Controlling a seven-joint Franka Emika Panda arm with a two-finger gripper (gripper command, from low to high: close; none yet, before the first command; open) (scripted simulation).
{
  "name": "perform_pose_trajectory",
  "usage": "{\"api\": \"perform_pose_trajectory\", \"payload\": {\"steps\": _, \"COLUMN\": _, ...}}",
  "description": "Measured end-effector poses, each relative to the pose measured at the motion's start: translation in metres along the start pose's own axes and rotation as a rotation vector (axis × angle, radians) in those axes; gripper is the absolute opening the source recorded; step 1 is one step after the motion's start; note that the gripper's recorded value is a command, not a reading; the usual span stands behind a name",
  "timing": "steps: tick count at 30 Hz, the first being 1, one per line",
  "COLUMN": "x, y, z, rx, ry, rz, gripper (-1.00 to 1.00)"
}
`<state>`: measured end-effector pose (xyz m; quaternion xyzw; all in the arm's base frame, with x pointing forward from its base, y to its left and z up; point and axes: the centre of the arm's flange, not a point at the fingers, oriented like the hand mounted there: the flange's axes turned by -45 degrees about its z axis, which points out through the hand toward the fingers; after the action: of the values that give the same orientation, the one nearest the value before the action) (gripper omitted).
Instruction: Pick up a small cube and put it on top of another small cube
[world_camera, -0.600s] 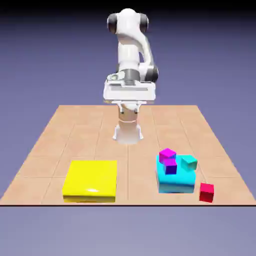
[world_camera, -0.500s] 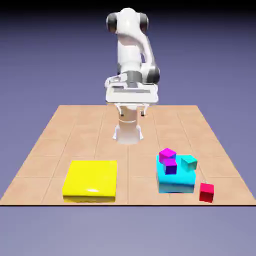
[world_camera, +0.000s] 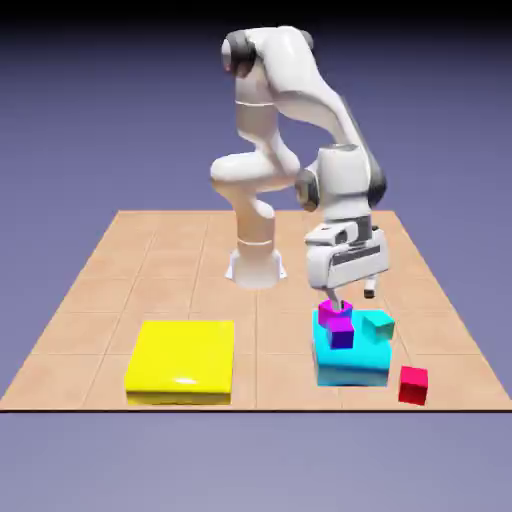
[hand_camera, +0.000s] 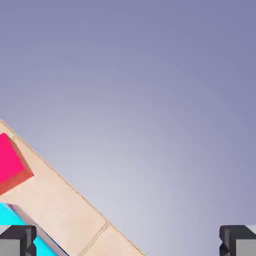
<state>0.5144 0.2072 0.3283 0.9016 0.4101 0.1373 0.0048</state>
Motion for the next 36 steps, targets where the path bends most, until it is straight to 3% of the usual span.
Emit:
{"api": "perform_pose_trajectory", "payload": {"steps": 11, "x": 0.064, "y": -0.110, "z": 0.136, "rx": 0.171, "ry": -0.241, "rz": -0.458, "gripper": 0.00}}
{"api": "perform_pose_trajectory", "payload": {"steps": 16, "x": 0.046, "y": -0.118, "z": 0.202, "rx": 0.171, "ry": -0.241, "rz": -0.458, "gripper": 0.00}}
{"api": "perform_pose_trajectory", "payload": {"steps": 17, "x": 0.045, "y": -0.118, "z": 0.203, "rx": 0.171, "ry": -0.241, "rz": -0.458, "gripper": -1.00}}
{"api": "perform_pose_trajectory", "payload": {"steps": 19, "x": 0.045, "y": -0.118, "z": 0.203, "rx": 0.172, "ry": -0.241, "rz": -0.458, "gripper": -1.00}}
{"api": "perform_pose_trajectory", "payload": {"steps": 26, "x": 0.065, "y": -0.104, "z": 0.096, "rx": 0.206, "ry": -0.229, "rz": -0.341, "gripper": -1.00}}
{"api": "perform_pose_trajectory", "payload": {"steps": 36, "x": 0.025, "y": -0.096, "z": -0.028, "rx": 0.233, "ry": -0.230, "rz": -0.133, "gripper": -1.00}}
